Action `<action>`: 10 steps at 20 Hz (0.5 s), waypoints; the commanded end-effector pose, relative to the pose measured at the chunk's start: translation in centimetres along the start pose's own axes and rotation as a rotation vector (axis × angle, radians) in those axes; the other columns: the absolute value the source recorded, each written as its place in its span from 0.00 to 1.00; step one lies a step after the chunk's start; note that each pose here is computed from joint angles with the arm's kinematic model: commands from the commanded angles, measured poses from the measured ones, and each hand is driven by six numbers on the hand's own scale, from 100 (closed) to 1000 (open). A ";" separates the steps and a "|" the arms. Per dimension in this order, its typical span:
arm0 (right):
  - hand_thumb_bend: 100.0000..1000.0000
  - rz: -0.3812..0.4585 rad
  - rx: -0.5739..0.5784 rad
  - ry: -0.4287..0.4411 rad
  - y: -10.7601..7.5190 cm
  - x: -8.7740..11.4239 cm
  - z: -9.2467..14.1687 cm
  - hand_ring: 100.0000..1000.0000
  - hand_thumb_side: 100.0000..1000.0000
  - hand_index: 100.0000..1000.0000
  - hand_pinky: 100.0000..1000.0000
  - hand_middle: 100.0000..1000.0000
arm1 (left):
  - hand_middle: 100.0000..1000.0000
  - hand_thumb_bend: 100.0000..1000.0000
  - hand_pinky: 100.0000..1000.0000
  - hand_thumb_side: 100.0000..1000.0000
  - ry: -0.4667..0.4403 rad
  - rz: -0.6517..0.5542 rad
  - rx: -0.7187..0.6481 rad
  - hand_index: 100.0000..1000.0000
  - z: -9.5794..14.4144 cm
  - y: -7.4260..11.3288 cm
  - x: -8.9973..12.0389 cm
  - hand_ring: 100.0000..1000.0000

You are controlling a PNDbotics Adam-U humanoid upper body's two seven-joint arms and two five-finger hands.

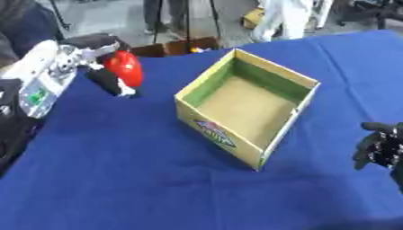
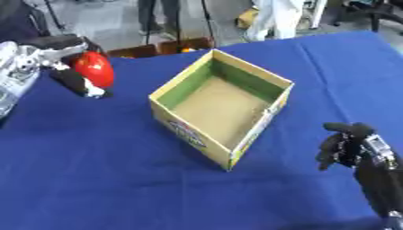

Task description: Pick up objects on the table and place them in the box.

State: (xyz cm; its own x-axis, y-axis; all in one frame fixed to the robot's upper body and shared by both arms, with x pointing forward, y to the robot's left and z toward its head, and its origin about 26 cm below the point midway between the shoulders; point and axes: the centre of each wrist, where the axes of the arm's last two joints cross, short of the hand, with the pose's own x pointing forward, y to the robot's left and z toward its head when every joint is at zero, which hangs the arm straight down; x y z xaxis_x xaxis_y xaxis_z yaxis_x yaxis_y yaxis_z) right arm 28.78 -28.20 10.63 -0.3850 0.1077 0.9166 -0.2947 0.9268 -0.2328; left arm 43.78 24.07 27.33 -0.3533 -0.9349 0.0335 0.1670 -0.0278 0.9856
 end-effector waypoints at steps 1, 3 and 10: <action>0.00 0.025 0.047 -0.015 -0.1 0.6 -0.5 0.46 1.00 0.78 0.37 0.46 | 0.40 0.07 0.30 0.29 -0.048 -0.036 0.028 0.61 -1.4 1.5 2.5 0.31; 0.00 0.022 0.076 -0.021 0.1 0.8 -0.8 0.46 1.00 0.78 0.37 0.46 | 0.40 0.07 0.30 0.28 -0.063 -0.046 0.041 0.61 -2.6 1.6 3.7 0.31; 0.00 0.011 0.157 -0.051 0.8 1.4 -1.9 0.46 1.00 0.78 0.37 0.46 | 0.40 0.08 0.30 0.28 -0.045 -0.035 0.040 0.61 -6.4 -1.2 5.7 0.31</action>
State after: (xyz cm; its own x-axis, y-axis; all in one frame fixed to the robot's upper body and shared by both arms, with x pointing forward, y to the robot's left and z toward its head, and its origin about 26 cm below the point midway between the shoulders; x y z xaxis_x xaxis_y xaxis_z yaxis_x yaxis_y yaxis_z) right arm 29.61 -26.56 11.54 -0.4069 0.0907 0.9089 -0.4115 0.8701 -0.2711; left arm 47.17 16.54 24.52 -0.4089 -0.9125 0.0138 0.1501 -0.0524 0.9873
